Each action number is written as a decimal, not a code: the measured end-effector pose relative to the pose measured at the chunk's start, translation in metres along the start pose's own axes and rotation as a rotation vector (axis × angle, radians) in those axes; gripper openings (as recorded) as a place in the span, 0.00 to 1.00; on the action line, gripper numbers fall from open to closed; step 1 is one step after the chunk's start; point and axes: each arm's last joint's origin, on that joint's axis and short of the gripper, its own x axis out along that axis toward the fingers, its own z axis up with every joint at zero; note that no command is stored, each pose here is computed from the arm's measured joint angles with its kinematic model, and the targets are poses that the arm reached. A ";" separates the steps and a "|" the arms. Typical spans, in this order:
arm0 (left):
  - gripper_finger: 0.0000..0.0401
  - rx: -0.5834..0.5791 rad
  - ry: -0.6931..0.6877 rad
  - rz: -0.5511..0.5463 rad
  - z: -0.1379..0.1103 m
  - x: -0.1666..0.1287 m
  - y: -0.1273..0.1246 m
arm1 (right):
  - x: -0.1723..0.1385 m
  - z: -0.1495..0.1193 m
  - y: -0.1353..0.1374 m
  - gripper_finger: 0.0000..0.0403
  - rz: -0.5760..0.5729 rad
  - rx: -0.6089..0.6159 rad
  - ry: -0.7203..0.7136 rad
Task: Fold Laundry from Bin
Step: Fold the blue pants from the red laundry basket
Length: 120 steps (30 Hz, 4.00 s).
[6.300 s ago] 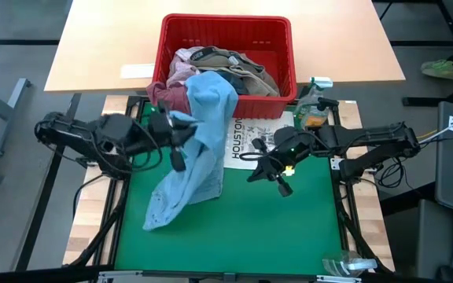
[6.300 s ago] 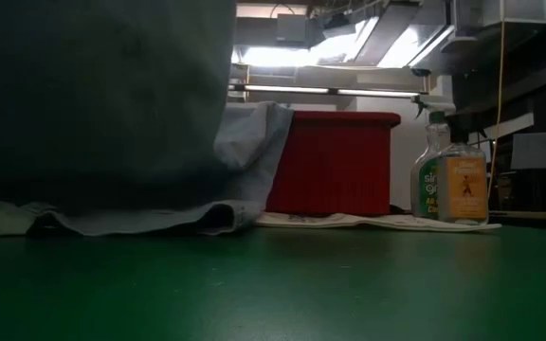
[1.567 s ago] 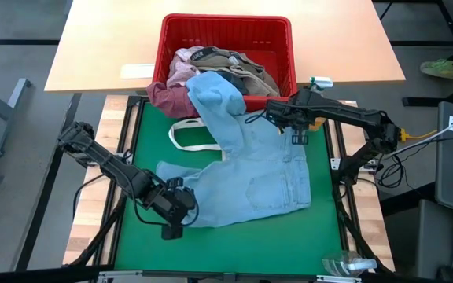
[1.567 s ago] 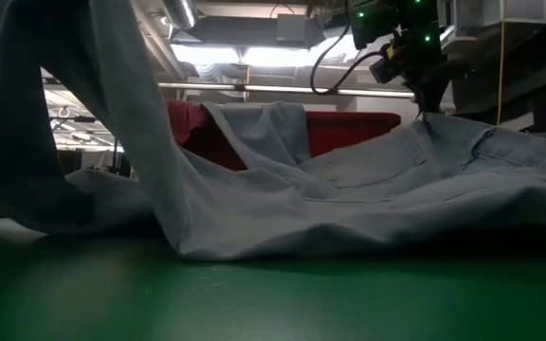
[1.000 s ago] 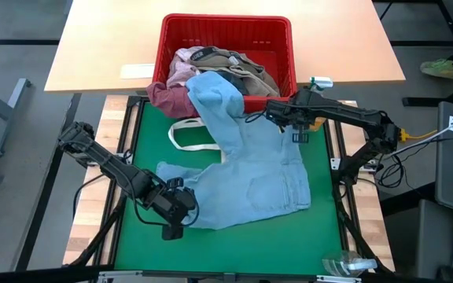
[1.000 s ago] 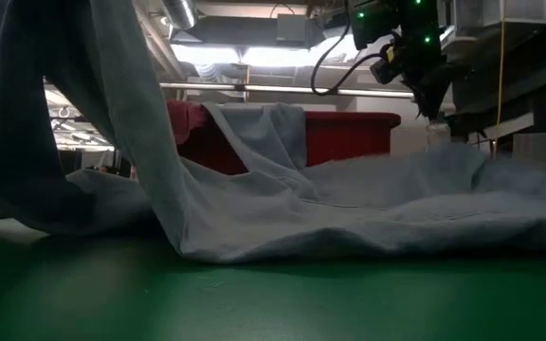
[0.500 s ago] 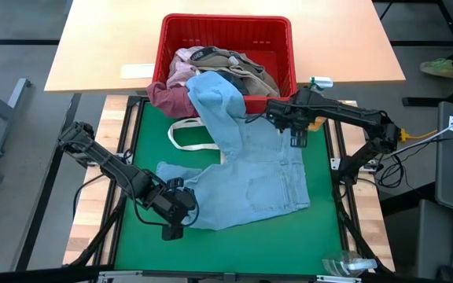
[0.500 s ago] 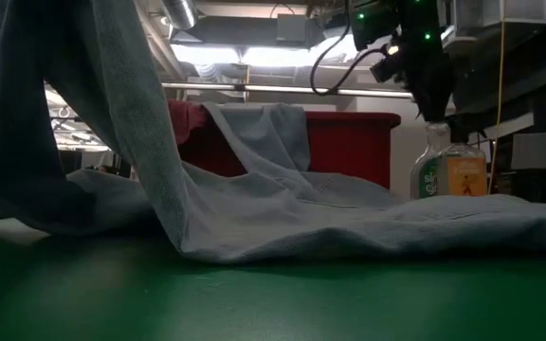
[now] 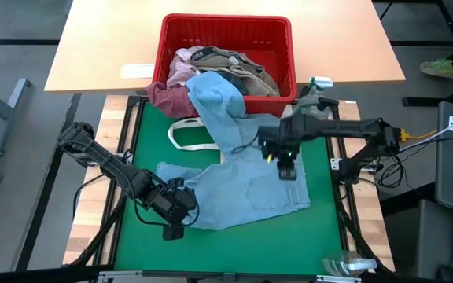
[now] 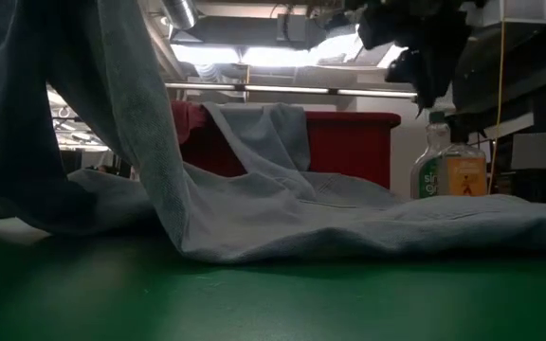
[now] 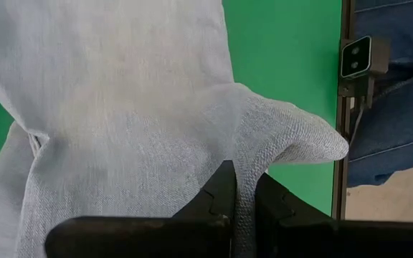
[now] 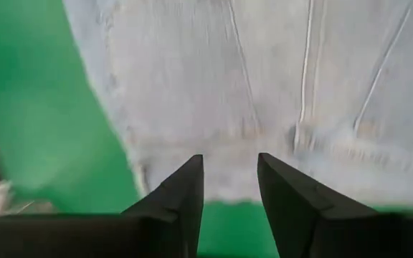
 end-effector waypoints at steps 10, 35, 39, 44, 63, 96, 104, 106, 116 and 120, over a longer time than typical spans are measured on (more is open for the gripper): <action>0.02 -0.021 -0.125 -0.023 0.010 -0.001 -0.005 | 0.071 0.004 0.040 0.33 -0.113 -0.059 -0.113; 0.15 -0.024 -0.142 -0.001 0.010 -0.001 -0.004 | 0.159 -0.101 0.038 0.33 -0.099 0.023 0.481; 0.23 -0.025 -0.161 0.024 0.011 -0.001 -0.004 | 0.159 -0.101 0.039 0.33 -0.096 0.024 0.486; 0.28 -0.031 -0.162 0.033 0.012 0.000 -0.002 | 0.159 -0.101 0.039 0.33 -0.092 0.025 0.486; 0.29 -0.576 0.275 0.446 -0.025 0.020 0.068 | 0.159 -0.100 0.039 0.33 -0.073 0.028 0.486; 0.29 -0.845 0.306 0.565 -0.109 0.115 0.143 | 0.159 -0.099 0.040 0.33 -0.070 0.025 0.473; 0.19 -0.845 0.304 0.557 -0.109 0.116 0.143 | 0.159 -0.099 0.040 0.33 -0.070 0.024 0.473; 0.13 -0.838 0.302 0.552 -0.107 0.116 0.141 | 0.159 -0.099 0.040 0.33 -0.070 0.021 0.473; 0.01 -0.793 0.542 0.596 -0.088 0.082 0.128 | 0.157 -0.101 0.037 0.33 -0.190 0.161 0.474; 0.00 -0.784 0.703 0.578 -0.077 0.058 0.120 | 0.155 -0.106 0.036 0.33 -0.213 0.236 0.518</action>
